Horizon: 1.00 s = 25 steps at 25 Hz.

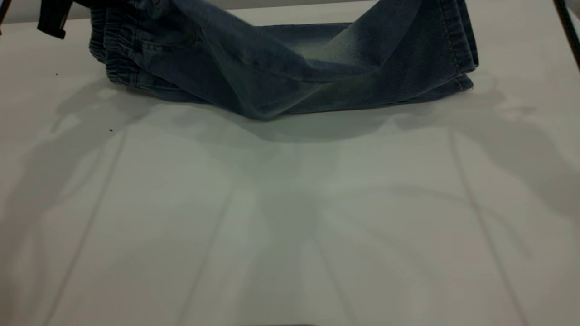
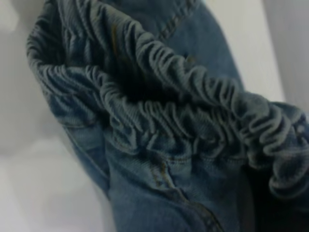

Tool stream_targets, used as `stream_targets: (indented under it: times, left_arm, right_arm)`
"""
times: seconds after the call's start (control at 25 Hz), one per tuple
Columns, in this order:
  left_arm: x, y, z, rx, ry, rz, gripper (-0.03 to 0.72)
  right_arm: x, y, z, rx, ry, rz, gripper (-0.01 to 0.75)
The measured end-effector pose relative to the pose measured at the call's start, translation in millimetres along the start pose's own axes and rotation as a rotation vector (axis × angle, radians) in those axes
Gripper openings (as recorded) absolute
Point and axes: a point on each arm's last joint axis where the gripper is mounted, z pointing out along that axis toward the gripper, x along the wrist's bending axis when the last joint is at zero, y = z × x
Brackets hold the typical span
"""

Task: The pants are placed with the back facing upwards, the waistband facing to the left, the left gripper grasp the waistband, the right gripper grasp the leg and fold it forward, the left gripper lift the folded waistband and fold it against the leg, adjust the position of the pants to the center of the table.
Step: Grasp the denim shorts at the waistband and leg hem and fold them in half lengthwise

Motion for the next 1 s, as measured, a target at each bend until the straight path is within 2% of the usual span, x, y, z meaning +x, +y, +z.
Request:
stream_targets:
  times: [0.24, 0.36, 0.6, 0.76, 1.0]
  left_arm:
    - [-1, 9, 0, -0.096, -0.012, -0.033, 0.077]
    - [-1, 14, -1, -0.15, -0.015, -0.04, 0.077]
    - [2, 20, 1, -0.228, -0.011, -0.06, 0.077]
    - [7, 22, 14, -0.235, 0.007, -0.09, 0.077]
    - [1, 29, 32, -0.239, -0.009, -0.089, 0.077]
  right_arm:
    - [-6, 9, 21, -0.019, -0.009, 0.017, 0.025]
    - [-14, 14, 23, -0.063, -0.024, 0.047, 0.025]
    - [-45, 22, 20, -0.135, -0.07, 0.14, 0.025]
    - [-60, 23, 17, -0.153, -0.089, 0.189, 0.025]
    - [-67, 12, 39, -0.122, -0.101, 0.218, 0.025]
